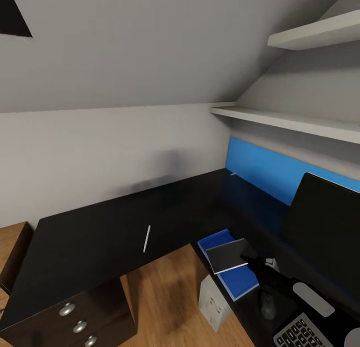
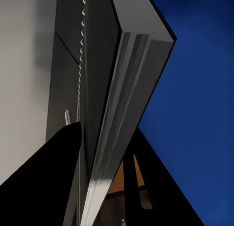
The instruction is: In the bedroom, organize the workspace by keeping the computer under the desk, ensuring the monitor is on the desk, placing the keyboard on the desk next to the monitor, placing the mouse on the desk next to the keyboard, moving the folder from the swivel chair onto the desk next to the mouse, stacking the notebook on top of the folder with the pen on top of the notebook, and positioning the swivel chair next to the desk.
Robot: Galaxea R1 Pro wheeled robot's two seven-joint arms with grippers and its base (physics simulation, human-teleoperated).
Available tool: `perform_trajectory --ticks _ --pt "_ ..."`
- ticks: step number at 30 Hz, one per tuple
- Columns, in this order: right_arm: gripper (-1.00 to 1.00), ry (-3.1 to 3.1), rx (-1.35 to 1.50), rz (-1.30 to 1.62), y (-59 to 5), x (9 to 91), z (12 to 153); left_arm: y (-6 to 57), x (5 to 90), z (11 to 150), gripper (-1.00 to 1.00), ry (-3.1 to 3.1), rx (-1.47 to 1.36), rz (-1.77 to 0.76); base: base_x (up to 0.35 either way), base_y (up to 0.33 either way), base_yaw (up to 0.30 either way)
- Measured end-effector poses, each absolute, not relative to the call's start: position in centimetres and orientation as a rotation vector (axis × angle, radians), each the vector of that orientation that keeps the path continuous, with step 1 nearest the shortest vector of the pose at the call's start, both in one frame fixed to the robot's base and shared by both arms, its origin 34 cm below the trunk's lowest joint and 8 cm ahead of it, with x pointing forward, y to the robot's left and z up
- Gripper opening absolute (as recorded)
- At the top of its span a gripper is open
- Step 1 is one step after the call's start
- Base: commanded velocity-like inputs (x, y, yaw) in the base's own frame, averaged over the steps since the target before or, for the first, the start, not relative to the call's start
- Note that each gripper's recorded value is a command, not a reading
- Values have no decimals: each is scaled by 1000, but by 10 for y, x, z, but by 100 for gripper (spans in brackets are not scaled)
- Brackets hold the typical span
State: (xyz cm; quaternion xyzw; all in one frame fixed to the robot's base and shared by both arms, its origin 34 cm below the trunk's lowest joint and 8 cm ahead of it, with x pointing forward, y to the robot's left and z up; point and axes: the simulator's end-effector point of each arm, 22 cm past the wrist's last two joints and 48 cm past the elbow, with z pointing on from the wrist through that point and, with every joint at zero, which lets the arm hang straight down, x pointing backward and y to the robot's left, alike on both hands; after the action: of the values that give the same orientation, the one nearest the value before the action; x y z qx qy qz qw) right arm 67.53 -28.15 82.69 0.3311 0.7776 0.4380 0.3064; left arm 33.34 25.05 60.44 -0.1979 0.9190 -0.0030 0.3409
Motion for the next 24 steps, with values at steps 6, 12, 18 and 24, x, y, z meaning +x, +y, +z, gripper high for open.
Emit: perform_trajectory --ticks 6,12,18,24 --pt "-100 2059 876 1158 -281 675 827 251 334 605 100 2391 -515 -8 0 0 0" --pt "-100 2059 877 1158 -281 675 827 251 334 605 100 2391 -515 -8 0 0 0" --pt "-100 2058 877 1158 -281 674 834 251 332 612 100 2390 -515 -7 0 0 0" --pt "-100 2057 877 1159 -281 674 835 251 332 613 100 2389 -515 -7 0 0 0"
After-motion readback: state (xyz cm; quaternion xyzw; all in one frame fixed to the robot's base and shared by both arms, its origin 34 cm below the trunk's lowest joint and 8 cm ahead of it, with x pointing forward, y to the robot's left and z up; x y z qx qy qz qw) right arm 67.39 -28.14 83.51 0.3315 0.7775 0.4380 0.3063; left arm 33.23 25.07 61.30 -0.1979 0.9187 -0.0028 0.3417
